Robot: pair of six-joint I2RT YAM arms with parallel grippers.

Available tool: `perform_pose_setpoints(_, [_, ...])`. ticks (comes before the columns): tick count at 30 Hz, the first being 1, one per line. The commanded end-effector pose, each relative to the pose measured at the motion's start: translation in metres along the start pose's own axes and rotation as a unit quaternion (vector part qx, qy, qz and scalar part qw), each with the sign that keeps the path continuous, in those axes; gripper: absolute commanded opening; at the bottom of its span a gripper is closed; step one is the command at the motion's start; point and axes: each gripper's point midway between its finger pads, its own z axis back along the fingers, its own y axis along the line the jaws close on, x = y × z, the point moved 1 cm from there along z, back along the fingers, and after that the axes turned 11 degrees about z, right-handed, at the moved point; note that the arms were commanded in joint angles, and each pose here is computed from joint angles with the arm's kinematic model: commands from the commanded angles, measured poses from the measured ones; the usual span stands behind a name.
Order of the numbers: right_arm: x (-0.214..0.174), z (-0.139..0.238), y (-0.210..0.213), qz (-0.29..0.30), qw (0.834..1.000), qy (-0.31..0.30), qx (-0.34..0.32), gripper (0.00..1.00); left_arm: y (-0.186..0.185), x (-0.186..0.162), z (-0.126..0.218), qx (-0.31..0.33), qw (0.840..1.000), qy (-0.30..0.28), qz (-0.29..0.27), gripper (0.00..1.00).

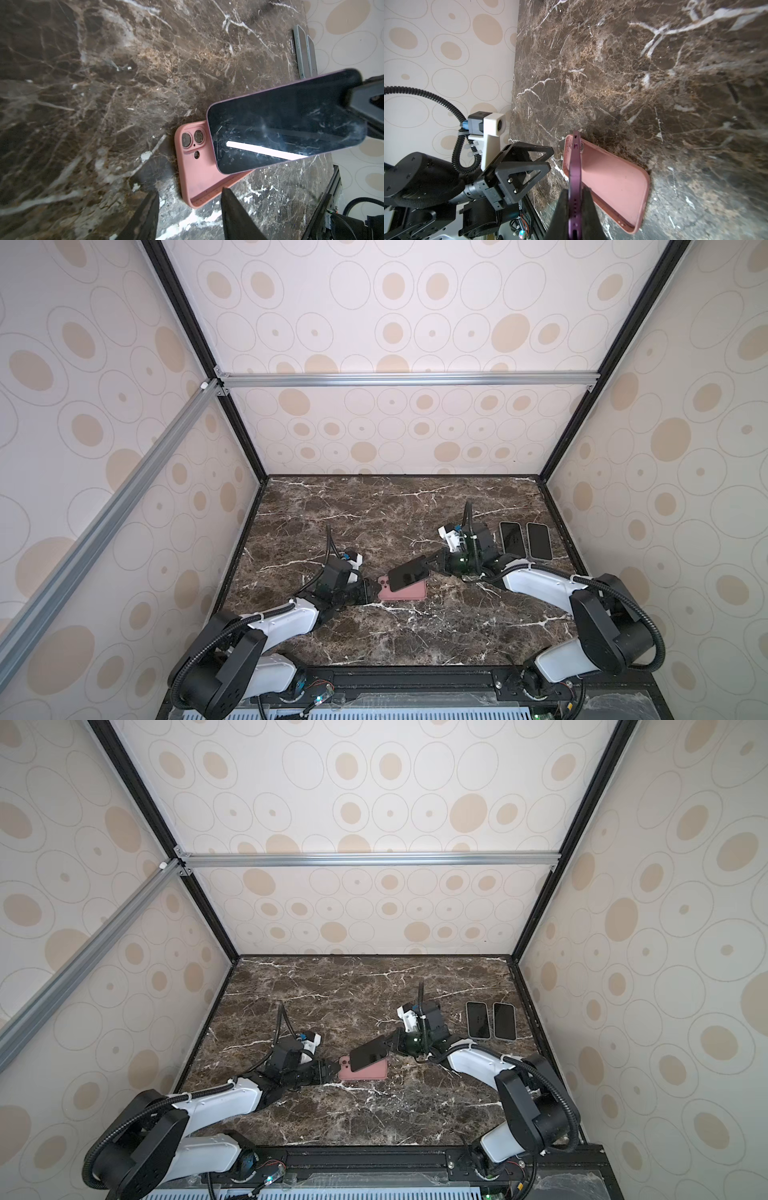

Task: Put the phone into the phone case
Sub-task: 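Lower the phone's top end into the case with the left gripper while the right guides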

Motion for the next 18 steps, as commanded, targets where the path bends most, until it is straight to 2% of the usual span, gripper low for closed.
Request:
perform_pose_setpoints(1, [0.003,0.003,0.015,0.002,1.0,-0.01,0.025,0.0,-0.007,0.004,-0.003,-0.025,1.0,-0.007,0.002,0.46])
perform_pose_setpoints(13, [-0.01,-0.008,0.01,-0.015,1.0,0.012,0.013,0.0,-0.006,-0.003,-0.009,-0.039,0.999,0.008,0.01,0.37])
perform_pose_setpoints(18, [-0.013,-0.015,0.005,-0.027,0.999,0.02,0.012,0.0,-0.007,-0.007,-0.011,-0.051,0.998,0.015,0.015,0.37])
